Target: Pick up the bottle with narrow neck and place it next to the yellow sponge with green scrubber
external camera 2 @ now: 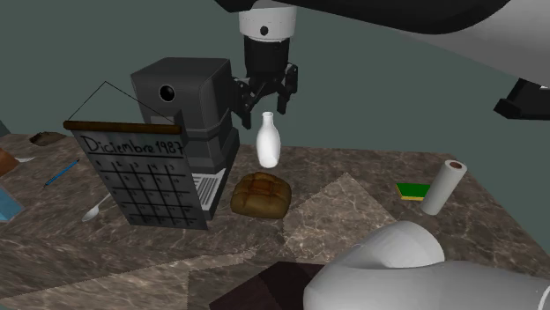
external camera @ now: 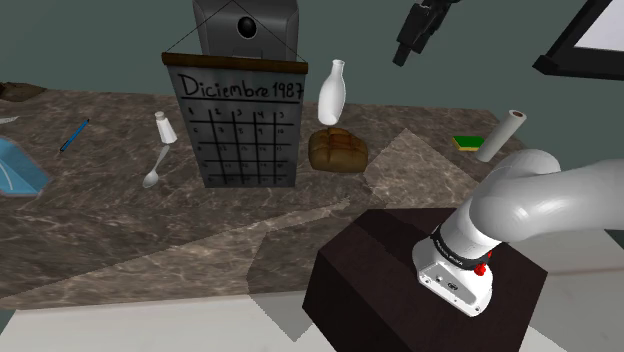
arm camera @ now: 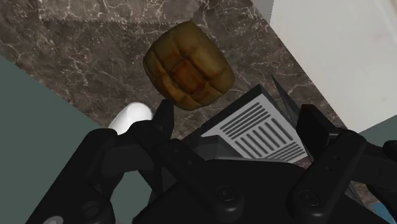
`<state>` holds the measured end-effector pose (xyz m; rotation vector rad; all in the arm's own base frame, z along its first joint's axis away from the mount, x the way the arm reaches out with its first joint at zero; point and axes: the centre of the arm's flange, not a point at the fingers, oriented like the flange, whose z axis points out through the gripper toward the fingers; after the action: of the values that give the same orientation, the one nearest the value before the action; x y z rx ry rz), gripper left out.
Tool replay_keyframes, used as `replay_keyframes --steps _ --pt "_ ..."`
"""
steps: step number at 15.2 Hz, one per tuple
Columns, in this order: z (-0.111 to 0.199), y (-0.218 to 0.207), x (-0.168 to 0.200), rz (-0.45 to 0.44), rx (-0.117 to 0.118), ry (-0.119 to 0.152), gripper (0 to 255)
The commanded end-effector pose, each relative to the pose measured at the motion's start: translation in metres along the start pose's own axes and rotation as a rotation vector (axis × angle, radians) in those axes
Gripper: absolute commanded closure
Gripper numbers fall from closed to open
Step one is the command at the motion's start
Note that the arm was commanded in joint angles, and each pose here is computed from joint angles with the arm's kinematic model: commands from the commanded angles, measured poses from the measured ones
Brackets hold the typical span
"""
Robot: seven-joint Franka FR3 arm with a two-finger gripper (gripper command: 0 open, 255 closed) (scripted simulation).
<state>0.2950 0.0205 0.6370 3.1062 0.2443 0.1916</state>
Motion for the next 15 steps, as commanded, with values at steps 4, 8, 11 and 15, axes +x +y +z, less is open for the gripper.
replay_keyframes --steps 4,8,11,15 --pt "0.02 0.027 0.022 -0.019 0.005 0.0 0" --pt "0.046 0.062 0.053 -0.045 0.012 0.0 0" --pt "0.066 0.088 0.076 -0.064 0.017 0.0 0" --pt "0.092 0.122 0.108 -0.089 0.024 0.001 0"
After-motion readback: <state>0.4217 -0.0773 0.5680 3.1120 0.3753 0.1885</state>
